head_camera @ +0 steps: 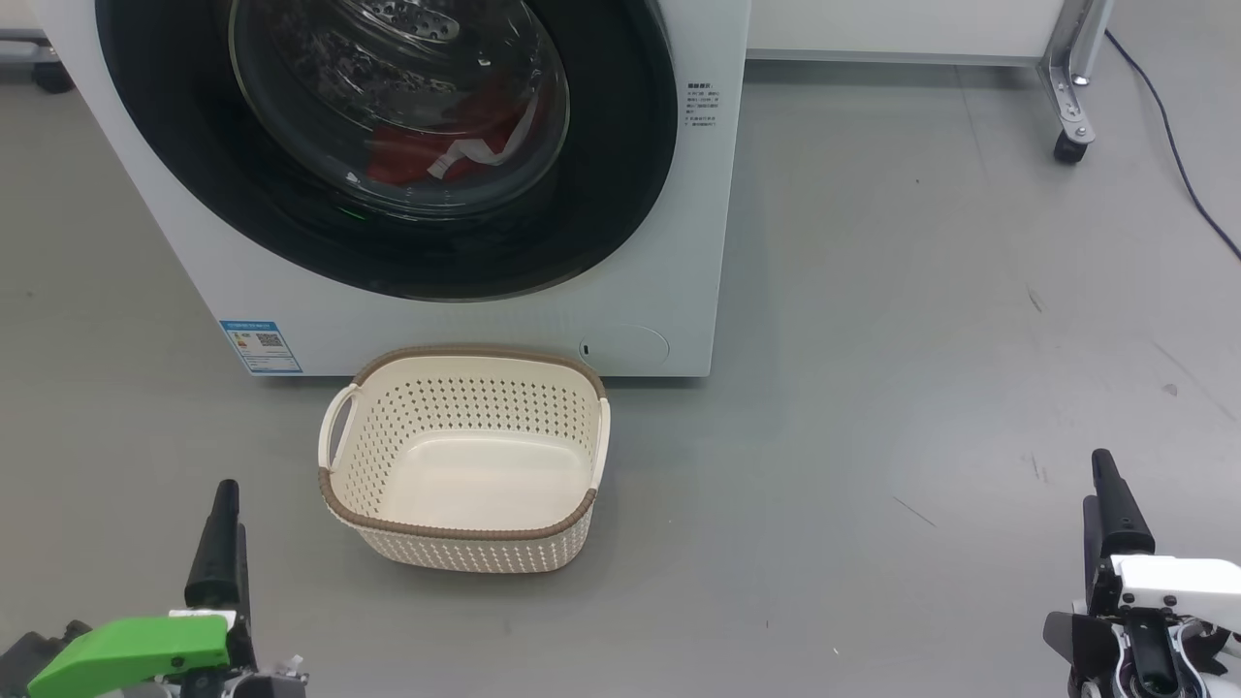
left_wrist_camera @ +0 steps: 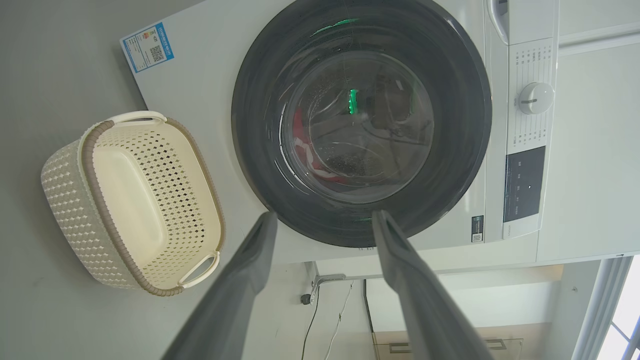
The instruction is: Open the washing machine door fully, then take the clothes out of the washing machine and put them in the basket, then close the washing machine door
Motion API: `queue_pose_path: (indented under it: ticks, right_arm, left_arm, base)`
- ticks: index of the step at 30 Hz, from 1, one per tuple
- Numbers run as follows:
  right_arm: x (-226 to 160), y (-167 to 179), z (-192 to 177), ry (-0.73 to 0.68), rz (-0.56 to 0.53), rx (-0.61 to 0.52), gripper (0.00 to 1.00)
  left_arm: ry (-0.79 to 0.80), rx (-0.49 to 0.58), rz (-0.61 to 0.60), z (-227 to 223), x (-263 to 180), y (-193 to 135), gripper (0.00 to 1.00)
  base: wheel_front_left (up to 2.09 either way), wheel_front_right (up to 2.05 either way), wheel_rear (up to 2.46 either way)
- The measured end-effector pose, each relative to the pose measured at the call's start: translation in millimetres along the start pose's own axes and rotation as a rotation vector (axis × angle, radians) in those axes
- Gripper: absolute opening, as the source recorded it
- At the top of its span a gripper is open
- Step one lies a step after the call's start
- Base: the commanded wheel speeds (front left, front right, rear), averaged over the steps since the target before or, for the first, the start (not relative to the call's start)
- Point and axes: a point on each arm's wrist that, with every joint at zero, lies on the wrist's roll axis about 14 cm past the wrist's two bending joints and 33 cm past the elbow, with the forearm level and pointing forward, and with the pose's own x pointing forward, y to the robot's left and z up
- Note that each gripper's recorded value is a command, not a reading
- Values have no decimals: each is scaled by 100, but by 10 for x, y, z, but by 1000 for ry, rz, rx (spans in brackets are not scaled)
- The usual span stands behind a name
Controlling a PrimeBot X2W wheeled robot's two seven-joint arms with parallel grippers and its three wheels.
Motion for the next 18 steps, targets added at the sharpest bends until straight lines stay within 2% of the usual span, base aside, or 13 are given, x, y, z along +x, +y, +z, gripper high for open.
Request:
queue_pose_path:
  ticks: [3,16,18]
  right_arm:
    - [6,37,2,-2,11,-10,100]
    - [33,308,-105,9,99,-242,100]
    - [35,330,-131,12,106,-272,100]
  left_arm:
    - [-15,8,-12,35,3,-40,100]
    - [-39,141,-90,44,14,-286,100]
    - [-32,190,-100,12,13,-311,100]
  base:
    - [0,0,0]
    - [0,0,0]
    - [0,0,0]
